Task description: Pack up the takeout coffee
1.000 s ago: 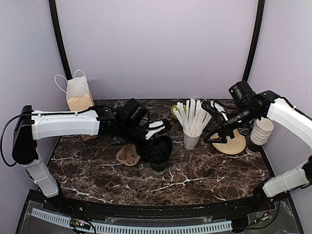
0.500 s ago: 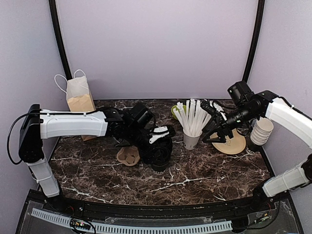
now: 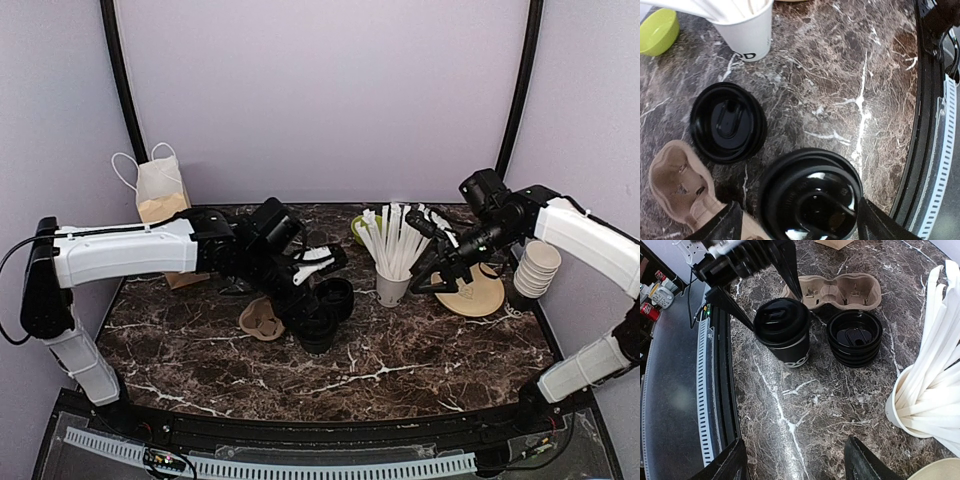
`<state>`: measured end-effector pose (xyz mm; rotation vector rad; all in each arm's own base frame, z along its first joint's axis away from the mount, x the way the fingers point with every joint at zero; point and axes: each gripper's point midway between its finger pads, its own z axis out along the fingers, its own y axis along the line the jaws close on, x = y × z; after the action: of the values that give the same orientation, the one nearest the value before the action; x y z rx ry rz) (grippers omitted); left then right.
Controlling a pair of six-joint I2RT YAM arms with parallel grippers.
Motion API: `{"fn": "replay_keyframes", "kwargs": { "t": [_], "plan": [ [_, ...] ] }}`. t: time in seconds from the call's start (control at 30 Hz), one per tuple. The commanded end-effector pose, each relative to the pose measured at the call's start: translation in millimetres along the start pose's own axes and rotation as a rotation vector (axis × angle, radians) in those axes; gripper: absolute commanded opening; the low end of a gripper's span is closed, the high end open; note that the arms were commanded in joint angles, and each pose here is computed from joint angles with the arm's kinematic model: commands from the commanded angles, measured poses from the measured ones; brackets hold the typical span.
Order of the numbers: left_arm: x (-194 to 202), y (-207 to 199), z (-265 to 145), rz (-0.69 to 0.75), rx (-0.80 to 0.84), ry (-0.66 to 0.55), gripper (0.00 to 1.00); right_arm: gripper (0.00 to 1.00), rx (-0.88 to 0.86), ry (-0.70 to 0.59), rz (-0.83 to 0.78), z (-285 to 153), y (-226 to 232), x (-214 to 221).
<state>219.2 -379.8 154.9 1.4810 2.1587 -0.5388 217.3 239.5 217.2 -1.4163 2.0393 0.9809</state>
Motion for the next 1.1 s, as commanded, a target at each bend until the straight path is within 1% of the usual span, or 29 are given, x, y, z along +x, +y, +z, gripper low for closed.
{"fn": "replay_keyframes", "kwargs": {
  "t": [0.0,0.03,0.07,0.1,0.13,0.17,0.2,0.23,0.33,0.5,0.67,0.77,0.93,1.07],
  "plan": [
    [15,6,-45,-0.131,-0.106,-0.006,0.76,0.67,-0.025,-0.037,-0.016,-3,-1,-16],
    [16,6,-55,-0.145,-0.121,-0.023,0.76,0.67,-0.030,-0.040,-0.019,-3,-1,-18],
    [25,9,-56,-0.177,-0.142,-0.013,0.76,0.67,-0.035,-0.042,-0.019,-3,-1,-19],
    [24,9,-67,-0.194,-0.153,-0.041,0.76,0.67,-0.041,-0.044,-0.018,-2,-1,-20],
    [33,10,-67,-0.221,-0.161,-0.035,0.76,0.67,-0.047,-0.046,-0.019,-1,-1,-20],
    [30,11,-78,-0.231,-0.168,-0.072,0.76,0.66,-0.054,-0.046,-0.018,0,-1,-21],
    [36,10,-77,-0.247,-0.165,-0.071,0.77,0.67,-0.061,-0.049,-0.018,0,-1,-22],
    [31,9,-84,-0.248,-0.159,-0.109,0.77,0.67,-0.068,-0.049,-0.016,1,-1,-22],
    [26,7,-84,-0.250,-0.141,-0.142,0.82,0.66,-0.083,-0.052,-0.012,3,-2,-24],
    [15,9,-73,-0.205,-0.137,-0.177,0.87,0.66,-0.083,-0.052,-0.012,1,0,-24],
    [5,9,-59,-0.161,-0.116,-0.186,0.88,0.64,-0.002,-0.038,-0.010,1,-10,-18],
    [-1,4,-51,-0.127,-0.076,-0.198,0.88,0.63,0.016,-0.028,-0.009,2,-12,-15],
    [-3,-2,-33,-0.070,-0.035,-0.186,0.89,0.63,0.015,-0.029,-0.003,3,-14,-16],
    [-2,0,-28,-0.020,-0.041,-0.169,0.92,0.64,0.002,-0.025,0.005,5,-14,-15]
  ]
}}
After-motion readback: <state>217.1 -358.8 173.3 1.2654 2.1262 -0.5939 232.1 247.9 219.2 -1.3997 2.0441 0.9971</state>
